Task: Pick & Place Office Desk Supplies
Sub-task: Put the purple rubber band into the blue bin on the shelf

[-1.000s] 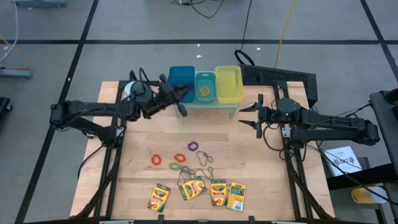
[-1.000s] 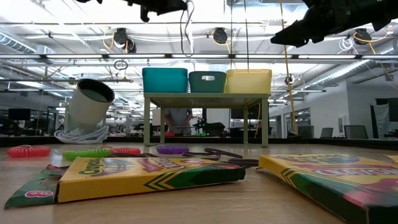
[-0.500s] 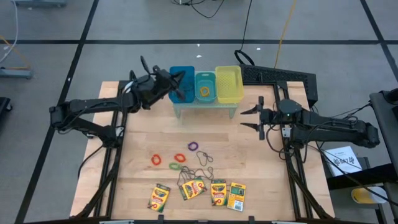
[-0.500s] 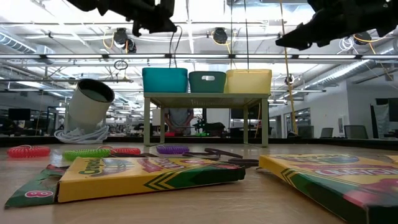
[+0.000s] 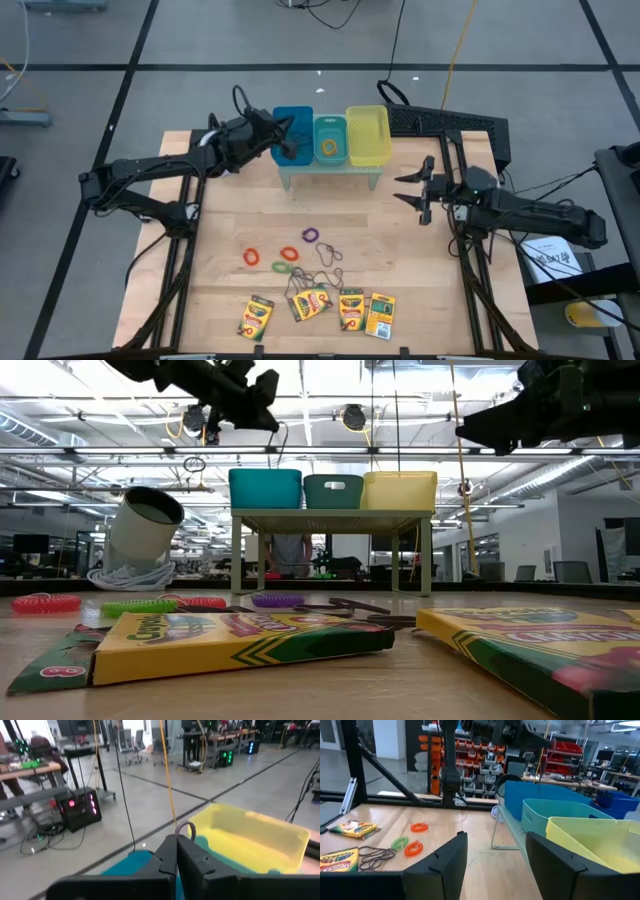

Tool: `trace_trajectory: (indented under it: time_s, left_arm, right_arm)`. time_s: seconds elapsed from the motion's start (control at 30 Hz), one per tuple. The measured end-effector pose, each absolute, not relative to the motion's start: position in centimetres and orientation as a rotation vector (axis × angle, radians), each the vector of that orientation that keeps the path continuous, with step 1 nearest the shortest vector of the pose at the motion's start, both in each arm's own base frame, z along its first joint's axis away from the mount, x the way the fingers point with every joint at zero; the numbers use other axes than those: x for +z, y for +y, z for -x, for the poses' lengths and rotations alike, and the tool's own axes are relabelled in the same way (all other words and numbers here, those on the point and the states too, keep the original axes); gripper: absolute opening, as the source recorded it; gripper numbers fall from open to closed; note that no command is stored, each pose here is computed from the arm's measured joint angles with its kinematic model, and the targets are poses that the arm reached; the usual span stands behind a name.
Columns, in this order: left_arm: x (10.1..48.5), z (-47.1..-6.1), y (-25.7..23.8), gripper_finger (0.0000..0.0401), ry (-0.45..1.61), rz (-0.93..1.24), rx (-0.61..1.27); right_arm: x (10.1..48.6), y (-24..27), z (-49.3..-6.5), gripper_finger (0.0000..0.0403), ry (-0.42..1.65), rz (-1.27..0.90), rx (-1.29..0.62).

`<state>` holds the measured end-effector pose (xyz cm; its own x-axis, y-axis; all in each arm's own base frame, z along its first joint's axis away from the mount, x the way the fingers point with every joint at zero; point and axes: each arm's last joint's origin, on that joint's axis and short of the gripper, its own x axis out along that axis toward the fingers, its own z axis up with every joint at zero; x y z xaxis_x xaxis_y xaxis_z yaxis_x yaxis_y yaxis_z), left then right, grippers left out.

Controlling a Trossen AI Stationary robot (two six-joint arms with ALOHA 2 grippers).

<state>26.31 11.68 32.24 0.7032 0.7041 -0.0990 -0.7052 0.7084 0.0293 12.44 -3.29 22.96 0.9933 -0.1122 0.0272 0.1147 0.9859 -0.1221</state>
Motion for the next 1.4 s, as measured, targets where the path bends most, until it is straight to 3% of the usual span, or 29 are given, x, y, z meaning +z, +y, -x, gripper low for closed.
trace_trajectory:
  time_s: [0.3, 0.53, 0.8, 1.1, 1.2, 1.4]
  left_arm:
    - [30.7, -27.1, 12.0, 0.0025, 0.174, 0.057, 0.793]
    - [29.2, -27.9, 12.4, 0.0005, 0.233, 0.051, 0.794]
    - [28.6, -28.3, 12.7, 0.0037, 0.256, 0.046, 0.814]
    - [28.6, -28.1, 12.9, 0.0044, 0.225, 0.097, 0.917]
    - [28.5, -28.0, 12.9, 0.0062, 0.21, 0.154, 0.918]
    - [28.0, -27.6, 13.4, 0.0144, 0.221, 0.245, 0.938]
  right_arm:
    - [23.1, -3.3, -12.4, 0.0194, -0.103, 0.15, -0.12]
    - [23.0, -3.3, -12.4, 0.0194, -0.098, 0.15, -0.121]
    - [23.0, -3.3, -12.5, 0.0194, -0.094, 0.149, -0.121]
    - [22.9, -3.3, -12.5, 0.0194, -0.089, 0.148, -0.121]
    - [22.9, -3.3, -12.5, 0.0194, -0.087, 0.147, -0.121]
    - [22.8, -3.4, -12.7, 0.0194, -0.078, 0.145, -0.121]
